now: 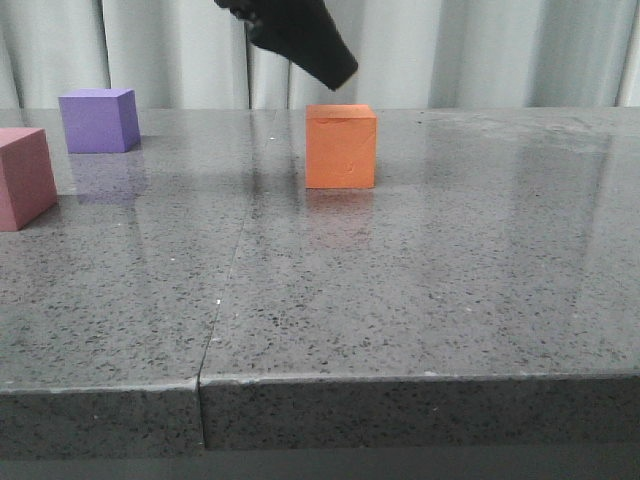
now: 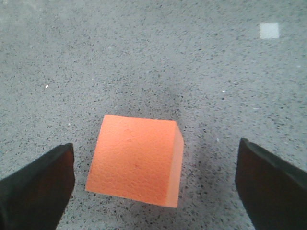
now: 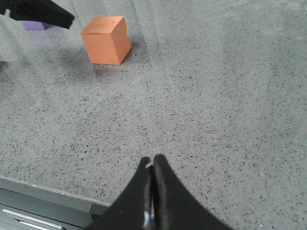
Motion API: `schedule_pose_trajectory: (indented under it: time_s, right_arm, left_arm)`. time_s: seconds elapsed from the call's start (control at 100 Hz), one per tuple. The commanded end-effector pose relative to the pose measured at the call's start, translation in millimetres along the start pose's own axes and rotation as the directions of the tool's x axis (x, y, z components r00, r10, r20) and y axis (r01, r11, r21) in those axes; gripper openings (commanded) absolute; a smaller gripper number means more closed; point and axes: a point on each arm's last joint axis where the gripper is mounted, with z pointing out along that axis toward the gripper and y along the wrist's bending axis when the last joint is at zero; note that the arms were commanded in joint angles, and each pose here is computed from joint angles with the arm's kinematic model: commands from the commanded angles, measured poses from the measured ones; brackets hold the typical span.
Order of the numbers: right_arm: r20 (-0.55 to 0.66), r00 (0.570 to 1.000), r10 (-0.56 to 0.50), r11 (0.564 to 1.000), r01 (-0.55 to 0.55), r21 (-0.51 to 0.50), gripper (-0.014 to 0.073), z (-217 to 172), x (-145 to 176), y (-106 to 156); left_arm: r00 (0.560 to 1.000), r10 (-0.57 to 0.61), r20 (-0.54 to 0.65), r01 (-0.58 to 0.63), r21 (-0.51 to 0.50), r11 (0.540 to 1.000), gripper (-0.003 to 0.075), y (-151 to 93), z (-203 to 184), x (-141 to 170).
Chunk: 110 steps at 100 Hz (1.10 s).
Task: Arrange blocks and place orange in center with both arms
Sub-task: 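Lower the left gripper onto the orange cube and close it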
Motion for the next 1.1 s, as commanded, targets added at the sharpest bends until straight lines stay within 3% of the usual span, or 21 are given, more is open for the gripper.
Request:
schedule_pose_trajectory:
  time_s: [0.0,0.86,1.0,1.09]
  right_arm:
    - [0.085,0.996,-0.018,1.000,0.019,-0.012,-0.0068,-2.9,-12.8,2.3]
    - [0.085,0.996,-0.018,1.000,0.019,-0.012,-0.0068,-2.9,-12.8,2.3]
    - [0.085,0.996,-0.018,1.000,0.019,-0.012,-0.0068,-2.9,-12.8,2.3]
    - [0.085,0.996,-0.018,1.000,0.019,-0.012,-0.0068,-2.9,-12.8,2.3]
  left_arm:
    - [0.995,0.011,0.104,-0.002,-0.085,0.996,0.0648,2.1,-19.8,-24.3]
    - [0.998,-0.049,0.039,0.050,-0.029,0.998,0.0646,10.6,28.9,4.1]
    - [0.998,-0.049,0.040,0.050,-0.029,0.998,0.0596,10.6,28.8,4.1]
    - [0.998,-0.049,0.040,0.050,-0.029,0.998,0.0524,10.6,28.8,4.1]
